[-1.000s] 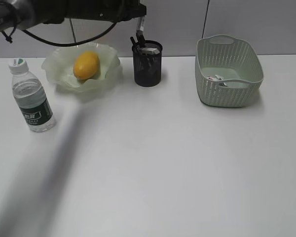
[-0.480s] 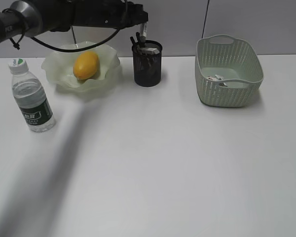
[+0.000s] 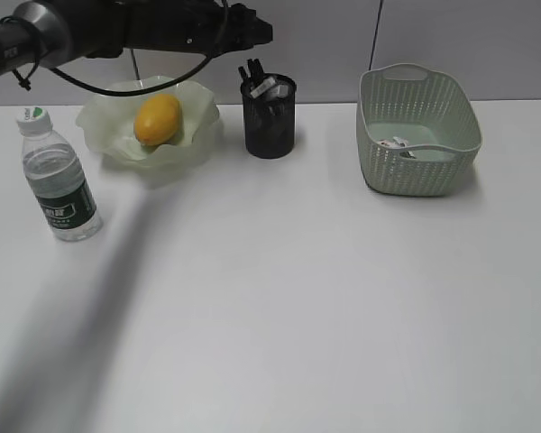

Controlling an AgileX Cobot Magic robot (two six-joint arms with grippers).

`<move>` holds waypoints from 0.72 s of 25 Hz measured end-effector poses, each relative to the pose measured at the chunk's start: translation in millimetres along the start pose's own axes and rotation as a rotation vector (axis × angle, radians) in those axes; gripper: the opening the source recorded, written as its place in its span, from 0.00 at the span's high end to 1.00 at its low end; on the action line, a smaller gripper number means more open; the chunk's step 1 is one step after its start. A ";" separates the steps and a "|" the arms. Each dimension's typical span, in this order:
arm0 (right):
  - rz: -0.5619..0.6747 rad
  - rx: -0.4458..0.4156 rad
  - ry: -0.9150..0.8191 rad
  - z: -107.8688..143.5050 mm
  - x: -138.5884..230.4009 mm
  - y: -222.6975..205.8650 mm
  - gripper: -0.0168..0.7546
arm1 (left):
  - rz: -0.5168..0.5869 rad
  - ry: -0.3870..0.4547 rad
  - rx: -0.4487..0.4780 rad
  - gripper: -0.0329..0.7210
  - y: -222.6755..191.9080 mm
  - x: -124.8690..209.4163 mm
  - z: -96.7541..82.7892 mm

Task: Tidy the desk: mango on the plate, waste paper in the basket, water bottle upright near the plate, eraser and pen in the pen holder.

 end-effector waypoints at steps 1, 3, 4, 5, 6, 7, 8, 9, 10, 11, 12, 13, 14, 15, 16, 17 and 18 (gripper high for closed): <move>0.000 0.000 0.000 0.0 0.0 0.0 0.43 | 0.003 0.004 0.001 0.39 1.5 -0.8 1.9; 0.000 0.000 0.000 0.0 0.0 0.0 0.43 | 0.013 0.011 0.004 0.33 4.2 -1.4 5.7; 0.000 0.000 0.000 0.0 0.0 0.0 0.43 | 0.020 0.015 0.008 0.31 4.6 -0.5 6.4; 0.000 0.000 0.000 0.0 0.0 0.0 0.43 | 0.028 0.017 0.011 0.30 4.1 1.4 6.7; 0.000 0.000 0.000 0.0 0.0 0.0 0.43 | 0.036 0.018 0.016 0.30 3.9 3.0 6.2; 0.000 0.000 0.000 0.0 0.0 0.0 0.43 | 0.043 0.020 0.021 0.29 4.0 4.1 5.4; 0.000 0.000 0.000 0.0 0.0 0.0 0.43 | 0.047 0.020 0.025 0.29 4.3 4.5 4.5; 0.000 0.000 0.000 0.0 0.0 0.0 0.43 | 0.048 0.015 0.029 0.29 5.4 3.4 1.5; 0.000 0.000 0.000 0.0 0.0 0.0 0.43 | 0.049 0.005 0.032 0.29 7.4 1.1 -1.8; 0.000 0.000 0.000 0.0 0.0 0.0 0.43 | 0.047 -0.009 0.030 0.29 9.9 -1.6 -4.2; 0.000 0.000 0.000 0.0 0.0 0.0 0.43 | 0.041 -0.026 0.032 0.29 14.0 -6.8 -9.5; 0.000 0.000 0.000 0.0 0.0 0.0 0.43 | 0.035 -0.044 0.032 0.29 18.8 -12.6 -14.6; 0.000 0.000 0.000 0.0 0.0 0.0 0.43 | 0.027 -0.059 0.034 0.29 24.7 -19.3 -20.4; 0.000 0.000 0.000 0.0 0.0 0.0 0.43 | 0.020 -0.068 0.035 0.29 30.4 -25.5 -25.0; 0.000 0.000 0.000 0.0 0.0 0.0 0.43 | 0.013 -0.080 0.037 0.30 37.9 -33.0 -31.2; 0.000 0.000 0.000 0.0 0.0 0.0 0.43 | 0.010 -0.096 0.036 0.31 46.2 -40.1 -36.6; 0.000 0.000 0.000 0.0 0.0 0.0 0.43 | 0.013 -0.112 0.031 0.32 53.3 -45.0 -40.3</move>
Point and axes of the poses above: a point on each arm's last joint axis where the gripper is mounted, y pointing back along that axis away from the gripper, z along the wrist's bending axis when the last joint is at zero, x = y × z, the point moved 7 cm from there along -y, pointing out along that axis toward the gripper, and after that the axes turned 15 degrees about y, right-handed, at the moved point
